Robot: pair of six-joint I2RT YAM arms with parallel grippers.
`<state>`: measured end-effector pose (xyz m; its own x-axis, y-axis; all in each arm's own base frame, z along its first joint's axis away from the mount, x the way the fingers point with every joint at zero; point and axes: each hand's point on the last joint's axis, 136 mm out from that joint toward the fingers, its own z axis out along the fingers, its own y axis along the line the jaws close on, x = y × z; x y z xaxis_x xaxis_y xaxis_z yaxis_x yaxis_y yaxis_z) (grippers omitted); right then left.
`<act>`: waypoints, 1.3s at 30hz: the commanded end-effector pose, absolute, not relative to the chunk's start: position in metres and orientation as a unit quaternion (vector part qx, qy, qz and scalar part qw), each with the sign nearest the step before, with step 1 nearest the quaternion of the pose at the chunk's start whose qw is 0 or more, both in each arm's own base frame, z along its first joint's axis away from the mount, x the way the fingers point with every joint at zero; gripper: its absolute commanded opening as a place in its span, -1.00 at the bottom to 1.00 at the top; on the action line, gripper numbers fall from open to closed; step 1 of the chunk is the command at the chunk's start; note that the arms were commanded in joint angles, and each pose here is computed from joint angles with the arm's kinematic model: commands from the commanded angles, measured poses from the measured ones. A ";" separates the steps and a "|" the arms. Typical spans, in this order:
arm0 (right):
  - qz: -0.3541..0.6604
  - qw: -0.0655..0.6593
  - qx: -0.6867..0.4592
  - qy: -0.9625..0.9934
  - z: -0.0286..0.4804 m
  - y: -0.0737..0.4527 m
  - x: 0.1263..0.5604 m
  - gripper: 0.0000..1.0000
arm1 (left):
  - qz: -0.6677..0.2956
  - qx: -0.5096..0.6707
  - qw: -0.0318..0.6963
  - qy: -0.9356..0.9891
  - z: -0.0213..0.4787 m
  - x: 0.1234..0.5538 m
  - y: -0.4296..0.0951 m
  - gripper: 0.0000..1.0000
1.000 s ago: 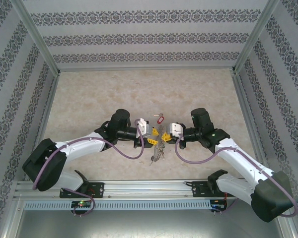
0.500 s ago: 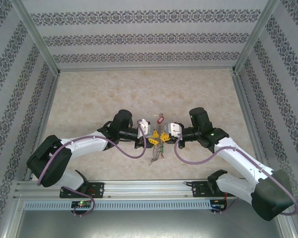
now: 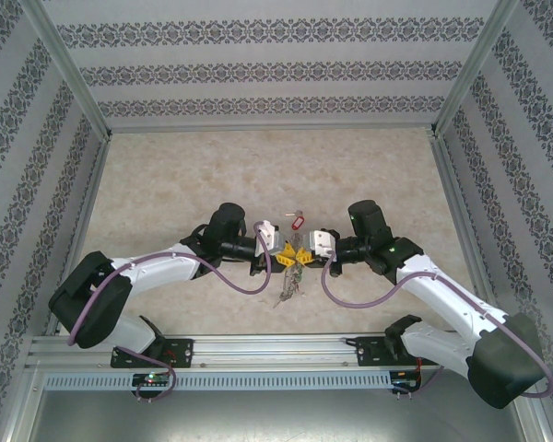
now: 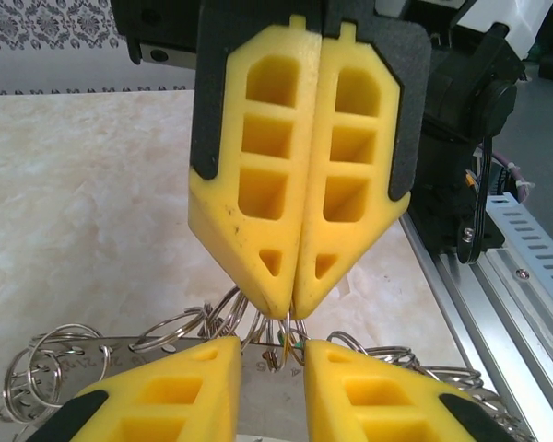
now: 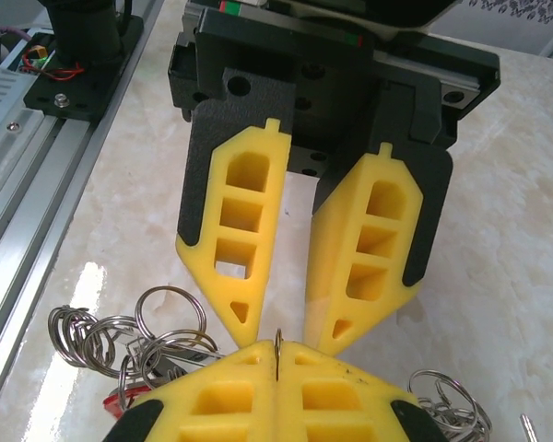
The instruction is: Put the keys on the keyring
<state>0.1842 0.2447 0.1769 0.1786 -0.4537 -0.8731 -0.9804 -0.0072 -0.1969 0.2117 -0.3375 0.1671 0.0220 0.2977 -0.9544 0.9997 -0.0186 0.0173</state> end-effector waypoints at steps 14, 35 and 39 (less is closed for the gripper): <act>0.305 0.444 -0.647 0.540 0.188 0.252 0.184 -1.00 | -0.414 0.592 0.434 0.539 0.181 0.210 -0.344 -0.57; 0.308 0.436 -0.643 0.549 0.186 0.251 0.179 -0.86 | -0.385 0.594 0.449 0.545 0.169 0.215 -0.344 -1.00; 0.297 0.427 -0.644 0.561 0.183 0.236 0.170 -0.52 | -0.368 0.586 0.464 0.554 0.168 0.220 -0.340 -1.00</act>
